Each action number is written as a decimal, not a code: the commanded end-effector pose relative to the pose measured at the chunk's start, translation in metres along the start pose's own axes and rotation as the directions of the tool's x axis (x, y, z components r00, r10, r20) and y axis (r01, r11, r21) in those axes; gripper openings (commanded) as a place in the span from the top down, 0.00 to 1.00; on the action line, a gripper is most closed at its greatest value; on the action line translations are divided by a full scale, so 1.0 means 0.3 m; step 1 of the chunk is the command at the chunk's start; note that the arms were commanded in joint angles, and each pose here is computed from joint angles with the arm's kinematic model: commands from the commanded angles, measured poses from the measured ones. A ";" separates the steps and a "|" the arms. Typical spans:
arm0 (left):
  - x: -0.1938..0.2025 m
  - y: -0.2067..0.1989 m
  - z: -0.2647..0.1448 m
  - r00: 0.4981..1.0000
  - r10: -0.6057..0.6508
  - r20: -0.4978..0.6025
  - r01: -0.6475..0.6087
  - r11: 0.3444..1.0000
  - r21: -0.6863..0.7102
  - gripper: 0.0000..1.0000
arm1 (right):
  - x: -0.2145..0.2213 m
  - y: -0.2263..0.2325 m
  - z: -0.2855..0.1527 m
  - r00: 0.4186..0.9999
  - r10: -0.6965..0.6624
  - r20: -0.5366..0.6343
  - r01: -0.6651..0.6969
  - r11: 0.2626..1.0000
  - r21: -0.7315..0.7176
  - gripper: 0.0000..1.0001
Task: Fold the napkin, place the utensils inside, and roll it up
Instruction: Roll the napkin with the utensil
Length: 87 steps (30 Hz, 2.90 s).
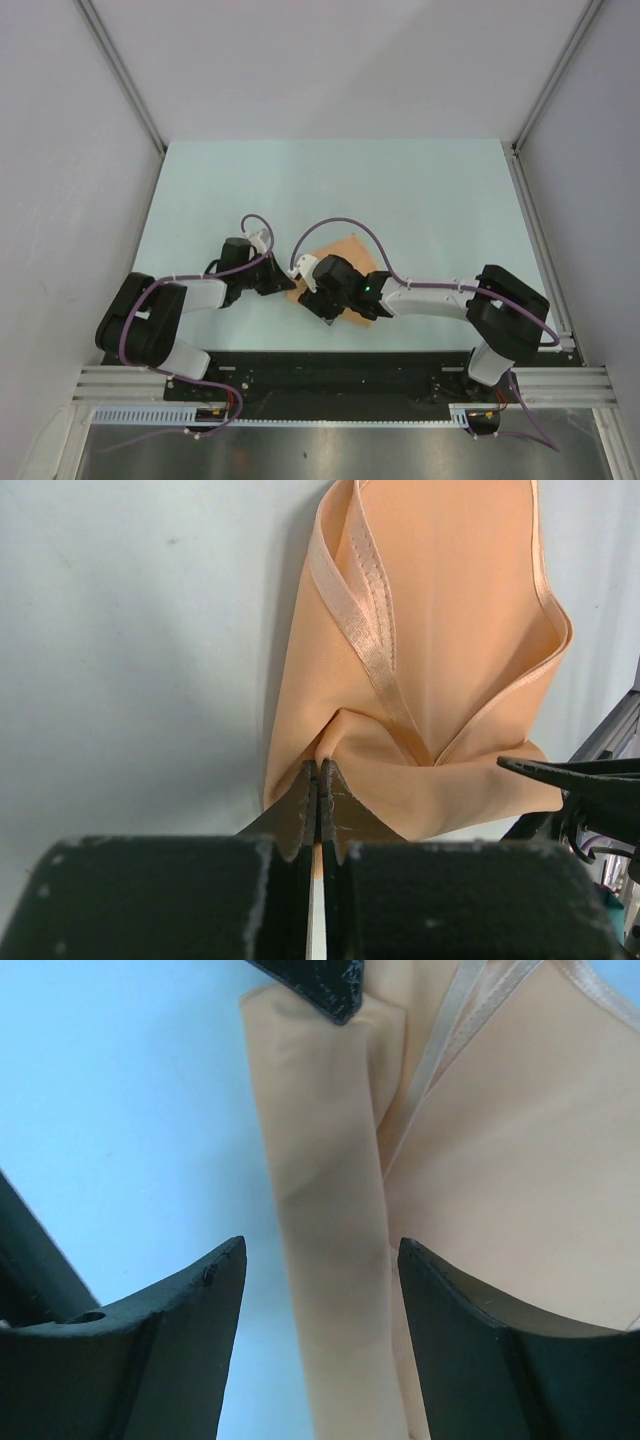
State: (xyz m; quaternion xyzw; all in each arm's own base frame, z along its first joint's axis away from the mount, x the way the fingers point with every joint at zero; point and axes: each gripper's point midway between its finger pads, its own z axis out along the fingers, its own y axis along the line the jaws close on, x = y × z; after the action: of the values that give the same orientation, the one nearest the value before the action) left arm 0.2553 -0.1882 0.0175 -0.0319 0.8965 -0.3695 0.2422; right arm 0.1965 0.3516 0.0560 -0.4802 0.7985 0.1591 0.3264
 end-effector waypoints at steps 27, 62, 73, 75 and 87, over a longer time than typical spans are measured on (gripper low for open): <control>-0.116 -0.069 -0.011 0.996 0.054 0.065 -0.055 0.998 0.017 0.72 | 0.207 0.020 0.132 0.956 0.117 -0.269 -0.182 0.956 -0.230 0.71; 0.000 -0.037 -0.030 0.997 0.020 0.073 -0.025 0.997 0.069 0.51 | 0.275 0.040 0.138 0.762 0.440 -0.475 -0.647 0.540 -0.538 0.80; 0.000 -0.052 -0.018 0.998 0.020 0.063 -0.026 0.995 0.097 0.95 | 0.208 0.002 0.120 0.786 0.444 -0.431 -0.618 0.576 -0.534 0.58; -0.003 -0.053 -0.019 0.998 0.027 0.058 -0.032 0.995 0.093 0.99 | 0.148 -0.024 0.094 0.809 0.440 -0.389 -0.587 0.607 -0.535 0.48; -0.011 -0.043 -0.002 1.000 0.003 -0.003 -0.003 0.999 0.049 1.00 | -0.056 -0.105 0.020 0.968 0.244 -0.061 -0.250 0.956 -0.151 0.36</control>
State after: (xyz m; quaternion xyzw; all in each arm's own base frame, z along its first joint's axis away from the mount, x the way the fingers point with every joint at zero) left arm 0.2503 -0.1919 0.0231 -0.0360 0.8874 -0.3887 0.2454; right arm 0.2273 0.3436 0.0542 -0.3547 0.8523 0.3627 0.1274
